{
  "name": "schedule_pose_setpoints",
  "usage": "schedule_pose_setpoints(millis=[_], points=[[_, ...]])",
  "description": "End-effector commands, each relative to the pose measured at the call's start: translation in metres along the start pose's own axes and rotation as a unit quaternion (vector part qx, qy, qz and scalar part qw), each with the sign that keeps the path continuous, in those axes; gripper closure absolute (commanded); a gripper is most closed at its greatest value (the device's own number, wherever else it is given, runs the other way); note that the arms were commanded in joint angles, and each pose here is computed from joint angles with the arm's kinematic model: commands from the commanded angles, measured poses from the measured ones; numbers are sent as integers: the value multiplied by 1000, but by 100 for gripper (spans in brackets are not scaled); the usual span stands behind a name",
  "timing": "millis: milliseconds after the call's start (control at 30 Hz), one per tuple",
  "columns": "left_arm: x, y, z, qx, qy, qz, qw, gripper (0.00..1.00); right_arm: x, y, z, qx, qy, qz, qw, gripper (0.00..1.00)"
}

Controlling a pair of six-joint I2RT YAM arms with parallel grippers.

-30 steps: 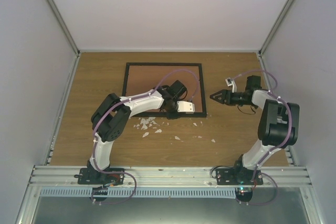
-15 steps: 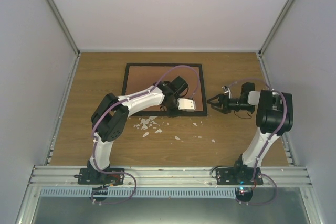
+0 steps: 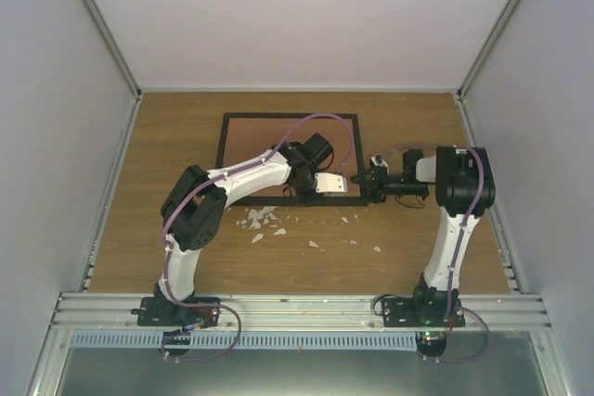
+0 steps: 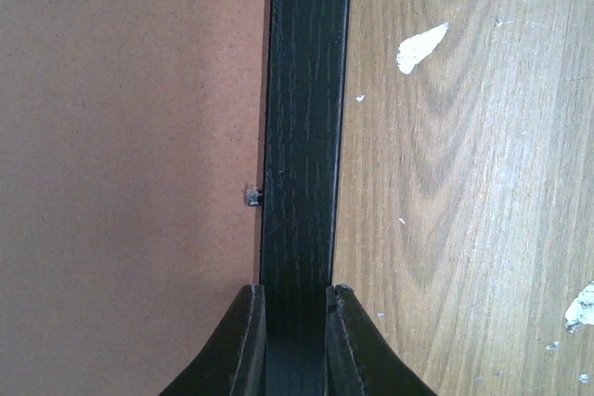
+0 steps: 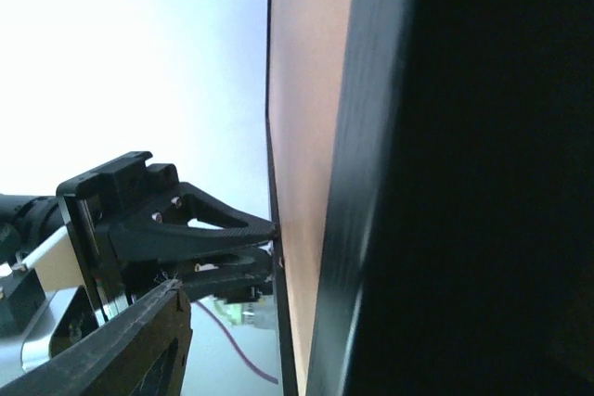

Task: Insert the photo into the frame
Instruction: Turn over the photo frame at the center of the board.

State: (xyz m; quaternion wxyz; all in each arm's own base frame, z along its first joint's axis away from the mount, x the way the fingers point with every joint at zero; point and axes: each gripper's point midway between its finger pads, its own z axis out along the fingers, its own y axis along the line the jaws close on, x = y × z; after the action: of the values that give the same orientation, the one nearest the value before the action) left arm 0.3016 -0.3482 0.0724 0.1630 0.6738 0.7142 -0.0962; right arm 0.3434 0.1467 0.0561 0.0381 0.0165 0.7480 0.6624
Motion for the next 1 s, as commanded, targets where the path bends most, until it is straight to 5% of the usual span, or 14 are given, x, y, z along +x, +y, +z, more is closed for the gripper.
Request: schedule_pose_setpoints(millis=[0, 133, 433, 667, 967], points=[[-34, -4, -30, -9, -62, 8, 998, 100, -2, 12, 8, -56, 16, 18, 998, 40], [-31, -6, -29, -10, -60, 4, 998, 99, -3, 14, 8, -50, 14, 14, 999, 54], [-30, 11, -57, -32, -63, -25, 997, 41, -7, 35, 2, -19, 2, -25, 999, 74], [-26, 49, -126, -67, -94, -76, 990, 3, -18, 74, -6, 18, -10, -107, 994, 86], [16, 126, -248, -177, -173, -211, 946, 1, -50, 157, -28, 136, -19, -290, 947, 99]])
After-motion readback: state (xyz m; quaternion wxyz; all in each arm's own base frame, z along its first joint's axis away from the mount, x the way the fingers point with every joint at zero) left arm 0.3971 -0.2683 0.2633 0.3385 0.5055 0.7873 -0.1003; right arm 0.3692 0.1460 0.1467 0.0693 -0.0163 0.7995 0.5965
